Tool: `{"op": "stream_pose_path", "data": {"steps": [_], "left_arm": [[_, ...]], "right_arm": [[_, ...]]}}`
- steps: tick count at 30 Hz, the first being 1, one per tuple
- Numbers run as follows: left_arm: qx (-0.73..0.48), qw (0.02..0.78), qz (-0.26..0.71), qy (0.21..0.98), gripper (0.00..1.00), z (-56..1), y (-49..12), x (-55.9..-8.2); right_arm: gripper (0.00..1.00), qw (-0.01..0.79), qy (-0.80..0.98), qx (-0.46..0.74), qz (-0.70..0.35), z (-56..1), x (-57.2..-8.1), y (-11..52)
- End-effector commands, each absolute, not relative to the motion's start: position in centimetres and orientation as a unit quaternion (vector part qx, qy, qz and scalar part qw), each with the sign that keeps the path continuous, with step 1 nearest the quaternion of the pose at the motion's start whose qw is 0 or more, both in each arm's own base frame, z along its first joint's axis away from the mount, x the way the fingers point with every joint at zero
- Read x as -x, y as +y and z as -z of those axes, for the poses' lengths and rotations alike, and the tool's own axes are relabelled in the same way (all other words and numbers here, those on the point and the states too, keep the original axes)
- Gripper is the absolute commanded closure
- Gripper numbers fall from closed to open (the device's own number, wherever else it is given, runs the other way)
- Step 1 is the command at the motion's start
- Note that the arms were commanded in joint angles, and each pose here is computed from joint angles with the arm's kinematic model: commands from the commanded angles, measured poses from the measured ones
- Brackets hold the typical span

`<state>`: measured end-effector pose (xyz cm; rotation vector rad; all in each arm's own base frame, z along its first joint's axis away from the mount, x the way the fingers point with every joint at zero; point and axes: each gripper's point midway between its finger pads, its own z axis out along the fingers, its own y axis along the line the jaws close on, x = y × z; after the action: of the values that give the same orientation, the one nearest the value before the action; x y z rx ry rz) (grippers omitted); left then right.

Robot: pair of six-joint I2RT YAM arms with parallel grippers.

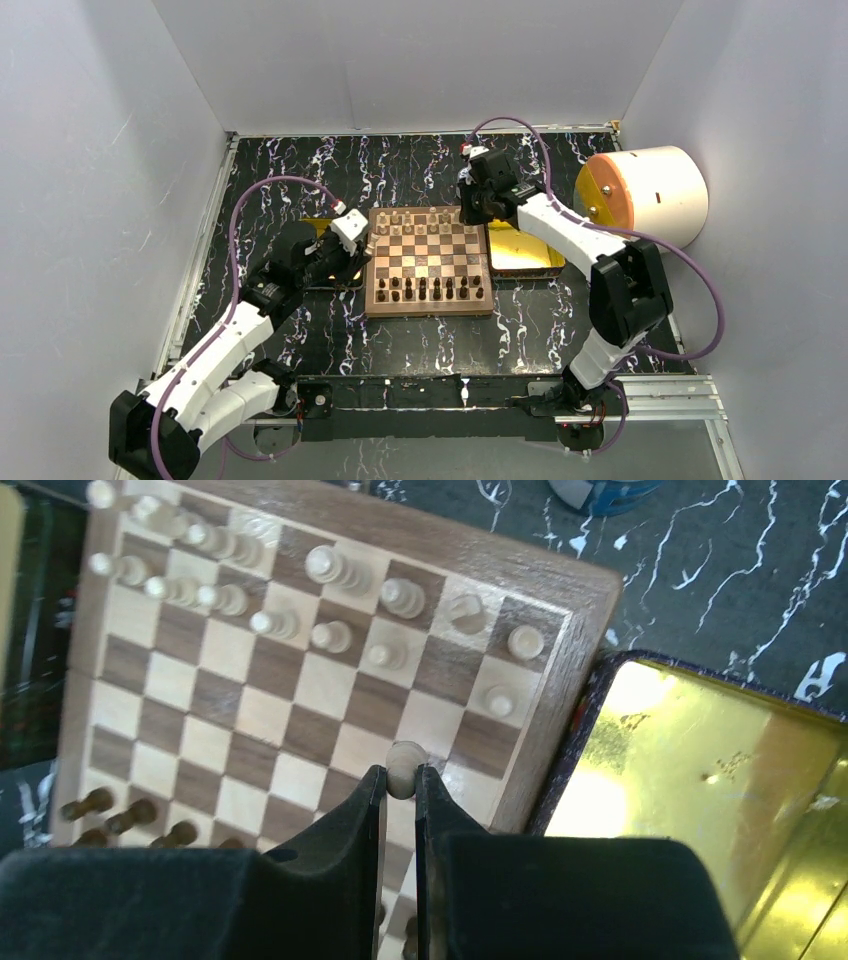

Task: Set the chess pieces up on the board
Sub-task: Place the chess piece on the chessboard.

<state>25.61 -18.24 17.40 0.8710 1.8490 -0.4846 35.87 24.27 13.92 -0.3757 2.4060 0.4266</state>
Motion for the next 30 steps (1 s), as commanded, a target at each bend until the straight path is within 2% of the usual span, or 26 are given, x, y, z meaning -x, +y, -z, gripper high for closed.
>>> {"op": "stream_pose_path", "data": {"steps": [1,13,30], "left_arm": [[-0.36,0.526,0.183,0.749,1.0,-18.4,-17.8,-26.0],[-0.364,0.537,0.18,0.739,1.0,-19.1,-17.7,-25.8],[-0.365,0.537,0.185,0.737,1.0,-19.1,-17.8,-25.7]], "right_arm": [[0.88,0.383,0.901,0.159,-0.132,-14.7,-39.0,25.2],[0.86,0.364,0.912,0.172,-0.082,-10.5,-40.1,25.9],[0.85,0.36,0.915,0.17,-0.064,-8.7,-40.8,26.1]]}}
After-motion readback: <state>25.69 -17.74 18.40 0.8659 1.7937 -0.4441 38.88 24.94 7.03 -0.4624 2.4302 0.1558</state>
